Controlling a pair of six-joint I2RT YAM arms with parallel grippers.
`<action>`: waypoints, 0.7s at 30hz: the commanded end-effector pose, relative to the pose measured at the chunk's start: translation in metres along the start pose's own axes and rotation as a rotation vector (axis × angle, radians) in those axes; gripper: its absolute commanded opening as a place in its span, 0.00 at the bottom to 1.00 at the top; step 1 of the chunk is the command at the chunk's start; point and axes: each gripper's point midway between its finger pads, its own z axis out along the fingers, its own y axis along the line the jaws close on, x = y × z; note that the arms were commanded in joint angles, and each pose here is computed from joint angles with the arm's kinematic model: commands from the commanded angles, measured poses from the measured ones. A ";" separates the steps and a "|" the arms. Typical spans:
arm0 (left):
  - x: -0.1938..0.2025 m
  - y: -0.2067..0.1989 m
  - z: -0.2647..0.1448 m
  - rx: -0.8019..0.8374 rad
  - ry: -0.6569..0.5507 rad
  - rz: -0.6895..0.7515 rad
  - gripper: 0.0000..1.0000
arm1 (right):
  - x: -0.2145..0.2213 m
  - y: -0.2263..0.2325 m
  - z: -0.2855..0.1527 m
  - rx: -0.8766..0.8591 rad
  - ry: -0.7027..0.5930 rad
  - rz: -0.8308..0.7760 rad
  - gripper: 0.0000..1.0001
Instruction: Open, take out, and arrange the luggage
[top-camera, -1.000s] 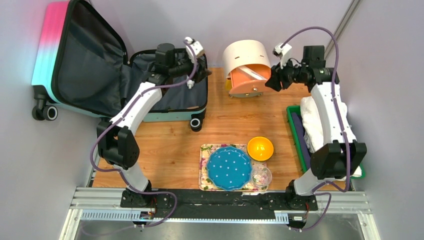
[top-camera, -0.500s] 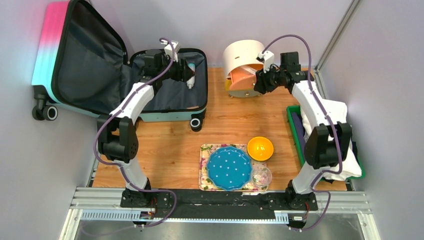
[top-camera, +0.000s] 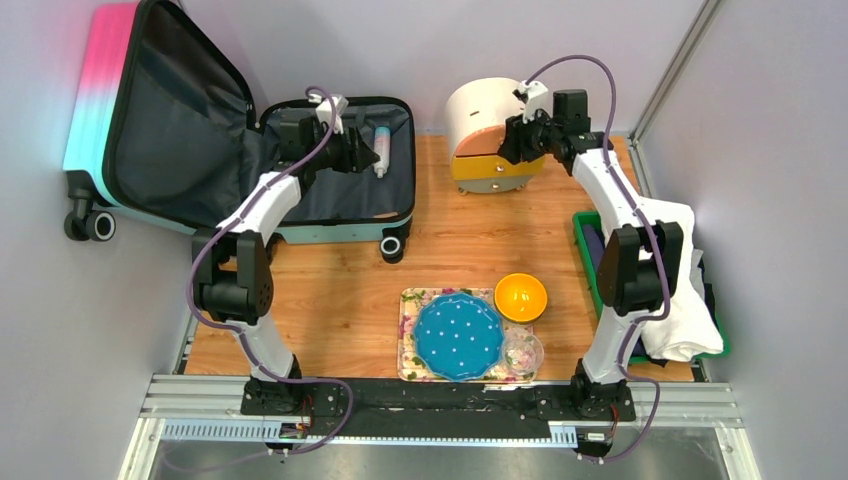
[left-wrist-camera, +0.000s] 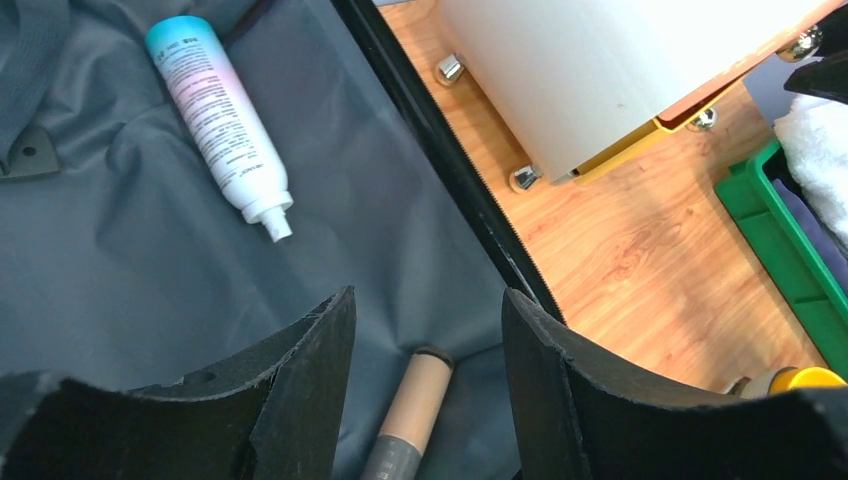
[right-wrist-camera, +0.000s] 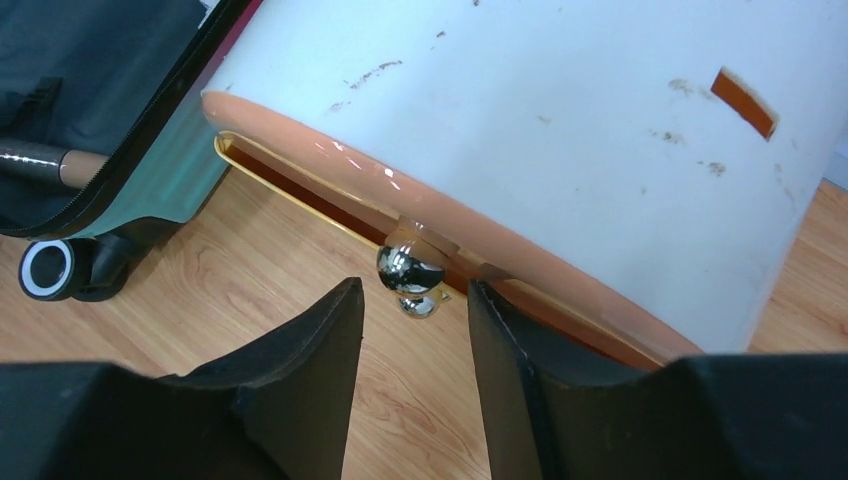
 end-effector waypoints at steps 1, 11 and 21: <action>-0.004 0.000 -0.002 0.009 -0.028 0.022 0.63 | -0.032 -0.004 -0.010 0.013 -0.138 0.041 0.51; -0.002 0.015 0.008 -0.014 -0.049 0.034 0.63 | -0.005 0.010 -0.046 0.092 -0.172 0.271 0.54; -0.003 0.021 0.009 -0.038 -0.043 0.046 0.63 | 0.022 -0.002 -0.020 0.138 -0.128 0.596 0.54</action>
